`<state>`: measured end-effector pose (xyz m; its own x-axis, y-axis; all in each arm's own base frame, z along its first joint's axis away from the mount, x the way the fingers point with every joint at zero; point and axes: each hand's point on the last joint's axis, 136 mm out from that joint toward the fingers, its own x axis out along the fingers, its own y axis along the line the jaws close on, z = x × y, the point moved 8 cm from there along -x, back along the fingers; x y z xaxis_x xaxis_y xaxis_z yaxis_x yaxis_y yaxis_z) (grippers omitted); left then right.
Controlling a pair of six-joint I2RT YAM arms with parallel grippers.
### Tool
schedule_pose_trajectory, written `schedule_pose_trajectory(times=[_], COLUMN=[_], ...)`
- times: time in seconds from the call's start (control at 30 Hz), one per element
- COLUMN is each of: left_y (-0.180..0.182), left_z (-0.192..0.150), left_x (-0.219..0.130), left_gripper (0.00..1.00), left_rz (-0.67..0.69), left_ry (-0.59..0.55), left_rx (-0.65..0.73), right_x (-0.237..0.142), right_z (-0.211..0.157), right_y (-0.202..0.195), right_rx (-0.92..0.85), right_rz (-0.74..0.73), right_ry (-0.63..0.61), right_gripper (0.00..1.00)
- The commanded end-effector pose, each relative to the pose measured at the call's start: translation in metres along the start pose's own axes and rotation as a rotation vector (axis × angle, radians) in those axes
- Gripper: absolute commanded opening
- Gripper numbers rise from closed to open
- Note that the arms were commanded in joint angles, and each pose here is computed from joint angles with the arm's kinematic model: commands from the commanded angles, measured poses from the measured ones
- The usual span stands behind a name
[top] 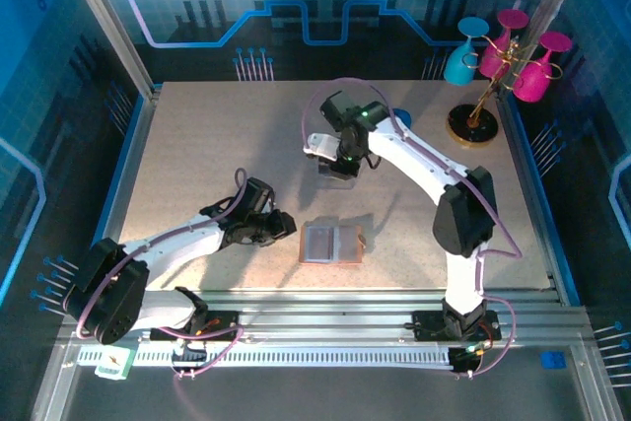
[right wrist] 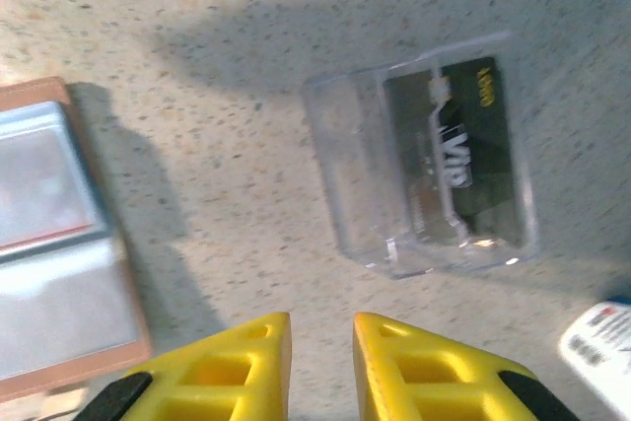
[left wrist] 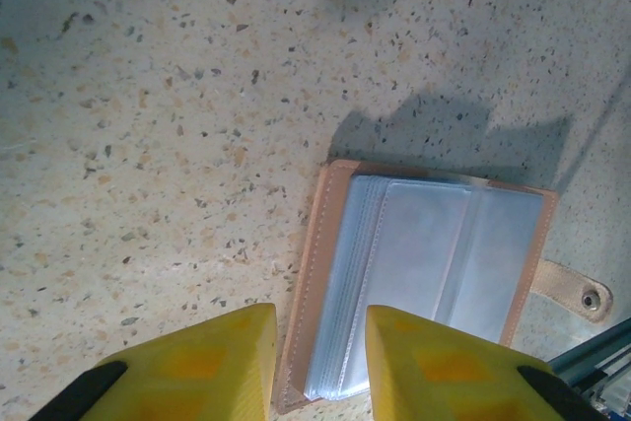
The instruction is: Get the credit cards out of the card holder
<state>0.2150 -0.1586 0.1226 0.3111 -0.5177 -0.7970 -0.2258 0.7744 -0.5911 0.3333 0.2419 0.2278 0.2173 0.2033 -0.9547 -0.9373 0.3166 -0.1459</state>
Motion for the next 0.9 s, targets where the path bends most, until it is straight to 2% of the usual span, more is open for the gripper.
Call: schedule_pose_trajectory(times=[0.0,0.43,0.57,0.73,0.87], left_y=[-0.009,-0.014,-0.013,-0.011,-0.007], left_z=[0.007,0.011,0.01,0.007,0.005], left_x=[0.0,0.004,0.004,0.006,0.007], left_gripper=[0.3,0.29,0.28,0.28,0.28], left_rz=[-0.039,-0.083,-0.091,-0.094,-0.092], left_ry=[-0.007,-0.023,-0.02,-0.007,-0.003], left_rx=[0.02,0.011,0.008,0.003,0.0], right_x=[-0.015,-0.001,0.007,0.017,0.027], right_z=[0.0,-0.031,-0.037,-0.042,-0.04], right_y=[0.02,0.079,0.092,0.108,0.119], right_rx=[0.165,0.753,0.915,1.06,1.081], right_rz=[0.058,0.298,0.38,0.46,0.536], right_ry=[-0.117,-0.339,-0.343,-0.331,-0.322], right_gripper=[0.23,0.18,0.18,0.14,0.14])
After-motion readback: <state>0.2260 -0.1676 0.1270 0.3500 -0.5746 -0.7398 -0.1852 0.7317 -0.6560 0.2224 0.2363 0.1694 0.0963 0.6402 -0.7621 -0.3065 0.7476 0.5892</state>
